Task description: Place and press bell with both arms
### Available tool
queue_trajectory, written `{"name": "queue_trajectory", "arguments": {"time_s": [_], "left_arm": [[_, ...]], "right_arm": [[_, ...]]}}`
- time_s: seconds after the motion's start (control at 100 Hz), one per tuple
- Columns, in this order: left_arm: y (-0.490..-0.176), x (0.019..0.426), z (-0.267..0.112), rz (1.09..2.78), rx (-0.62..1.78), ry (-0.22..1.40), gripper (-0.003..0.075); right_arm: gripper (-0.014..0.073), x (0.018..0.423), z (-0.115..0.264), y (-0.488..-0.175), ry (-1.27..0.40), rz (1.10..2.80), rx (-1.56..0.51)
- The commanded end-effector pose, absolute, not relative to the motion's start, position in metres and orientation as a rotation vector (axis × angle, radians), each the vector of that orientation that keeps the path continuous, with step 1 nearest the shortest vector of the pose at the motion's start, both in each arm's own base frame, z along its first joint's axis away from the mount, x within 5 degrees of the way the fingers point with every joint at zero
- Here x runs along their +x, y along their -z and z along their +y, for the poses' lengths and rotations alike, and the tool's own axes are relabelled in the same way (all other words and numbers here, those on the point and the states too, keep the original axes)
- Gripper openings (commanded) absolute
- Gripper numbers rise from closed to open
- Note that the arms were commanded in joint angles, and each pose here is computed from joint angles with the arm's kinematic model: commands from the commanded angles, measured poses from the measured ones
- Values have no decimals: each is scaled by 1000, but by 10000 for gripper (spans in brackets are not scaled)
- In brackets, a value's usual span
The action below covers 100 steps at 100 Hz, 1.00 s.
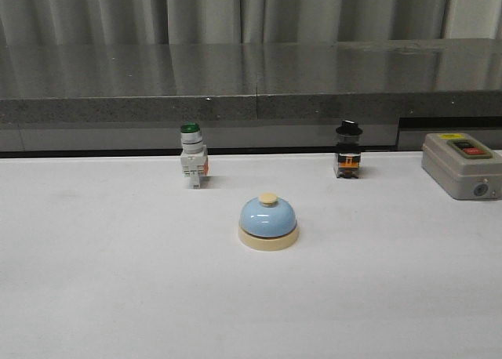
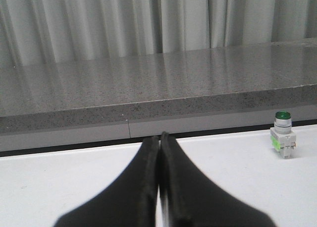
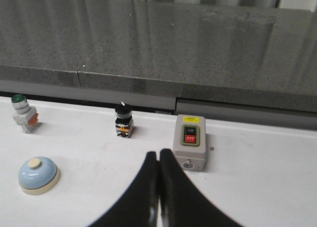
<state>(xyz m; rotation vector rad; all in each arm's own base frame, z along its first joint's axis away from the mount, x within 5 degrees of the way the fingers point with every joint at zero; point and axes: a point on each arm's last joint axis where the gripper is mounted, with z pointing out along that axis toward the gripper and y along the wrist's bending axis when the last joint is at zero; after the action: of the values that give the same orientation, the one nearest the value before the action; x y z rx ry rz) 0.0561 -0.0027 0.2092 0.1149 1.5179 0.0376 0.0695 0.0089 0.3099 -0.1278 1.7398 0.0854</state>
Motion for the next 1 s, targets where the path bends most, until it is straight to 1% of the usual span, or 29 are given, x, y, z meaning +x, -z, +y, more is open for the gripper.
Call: {"name": "queue_trajectory", "arguments": {"time_s": [0.0, 0.12, 0.27, 0.48, 0.65, 0.99], "left_arm": [[-204, 55, -4, 1452, 112, -23, -20], [-204, 55, -4, 1452, 112, -23, -20], [-204, 55, -4, 1452, 112, -23, -20], [-204, 55, -4, 1452, 112, -23, -20], [-204, 55, -4, 1452, 112, -23, -20], [-204, 55, -4, 1452, 112, -23, -20]], "right_arm": [[-60, 66, 8, -312, -67, 1582, -128], [-60, 62, 8, -284, -73, 1548, -129], [-60, 58, 7, -250, -119, 1541, -89], [-60, 55, 7, -219, -147, 1515, -46], [-60, 57, 4, -208, -123, 1502, 1], [-60, 57, 4, -211, -113, 1477, 11]]}}
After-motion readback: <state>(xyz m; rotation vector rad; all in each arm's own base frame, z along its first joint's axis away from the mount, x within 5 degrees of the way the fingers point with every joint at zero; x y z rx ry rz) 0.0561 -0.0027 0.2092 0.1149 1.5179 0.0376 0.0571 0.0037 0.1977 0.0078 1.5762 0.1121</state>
